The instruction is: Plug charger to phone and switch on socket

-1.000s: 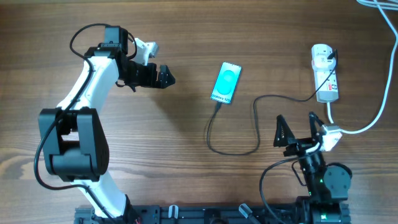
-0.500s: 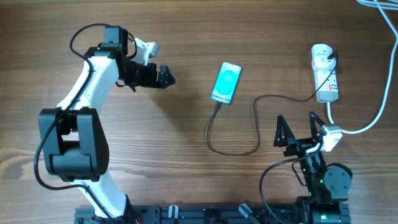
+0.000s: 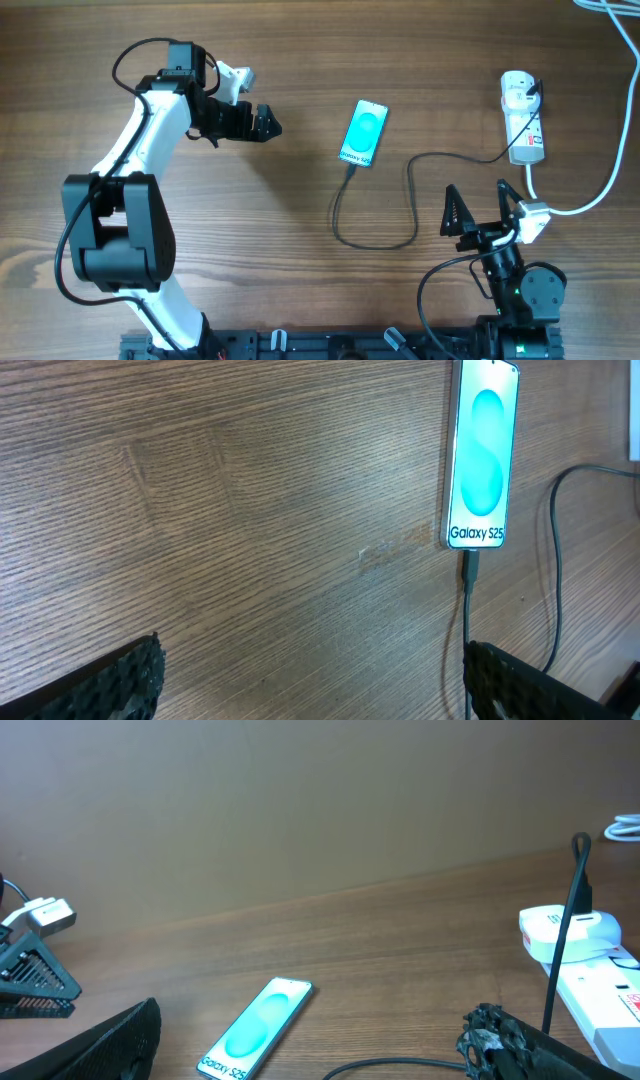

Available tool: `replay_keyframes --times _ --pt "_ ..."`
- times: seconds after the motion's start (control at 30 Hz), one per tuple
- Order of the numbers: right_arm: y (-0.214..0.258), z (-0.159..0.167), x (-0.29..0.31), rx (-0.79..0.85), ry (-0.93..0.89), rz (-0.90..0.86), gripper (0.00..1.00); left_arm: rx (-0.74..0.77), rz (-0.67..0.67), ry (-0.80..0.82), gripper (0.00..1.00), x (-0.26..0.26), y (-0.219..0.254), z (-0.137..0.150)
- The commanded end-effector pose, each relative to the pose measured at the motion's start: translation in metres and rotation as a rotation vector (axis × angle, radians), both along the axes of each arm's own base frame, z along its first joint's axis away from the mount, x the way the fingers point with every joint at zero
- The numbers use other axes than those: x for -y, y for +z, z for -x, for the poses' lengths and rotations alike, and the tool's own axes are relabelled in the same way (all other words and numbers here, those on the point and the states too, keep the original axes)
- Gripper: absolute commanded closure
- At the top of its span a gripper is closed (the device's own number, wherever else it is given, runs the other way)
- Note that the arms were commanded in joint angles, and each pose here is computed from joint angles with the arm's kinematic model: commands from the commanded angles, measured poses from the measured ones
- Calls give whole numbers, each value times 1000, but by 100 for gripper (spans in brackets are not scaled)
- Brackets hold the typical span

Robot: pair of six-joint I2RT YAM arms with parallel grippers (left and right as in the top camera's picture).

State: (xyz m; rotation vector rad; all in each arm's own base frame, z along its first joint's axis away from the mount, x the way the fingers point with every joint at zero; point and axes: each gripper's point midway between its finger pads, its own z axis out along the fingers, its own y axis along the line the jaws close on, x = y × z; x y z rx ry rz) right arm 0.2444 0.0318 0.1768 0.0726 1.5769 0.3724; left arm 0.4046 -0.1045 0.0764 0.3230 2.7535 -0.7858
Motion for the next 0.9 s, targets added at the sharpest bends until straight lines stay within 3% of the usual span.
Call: replay_keyframes --times 0.0,0.1,0.23,0.87 --pt "2 1 -2 13 13 -5 0 26 -3 -1 0 -1 8 -2" --pt "2 1 0 13 1 -2 0 26 -3 -1 0 -1 8 -2" --pt "2 1 1 45 -8 174 0 26 -3 -1 0 -1 8 -2" --pt "2 1 1 45 -8 176 0 26 -3 -1 0 -1 8 -2"
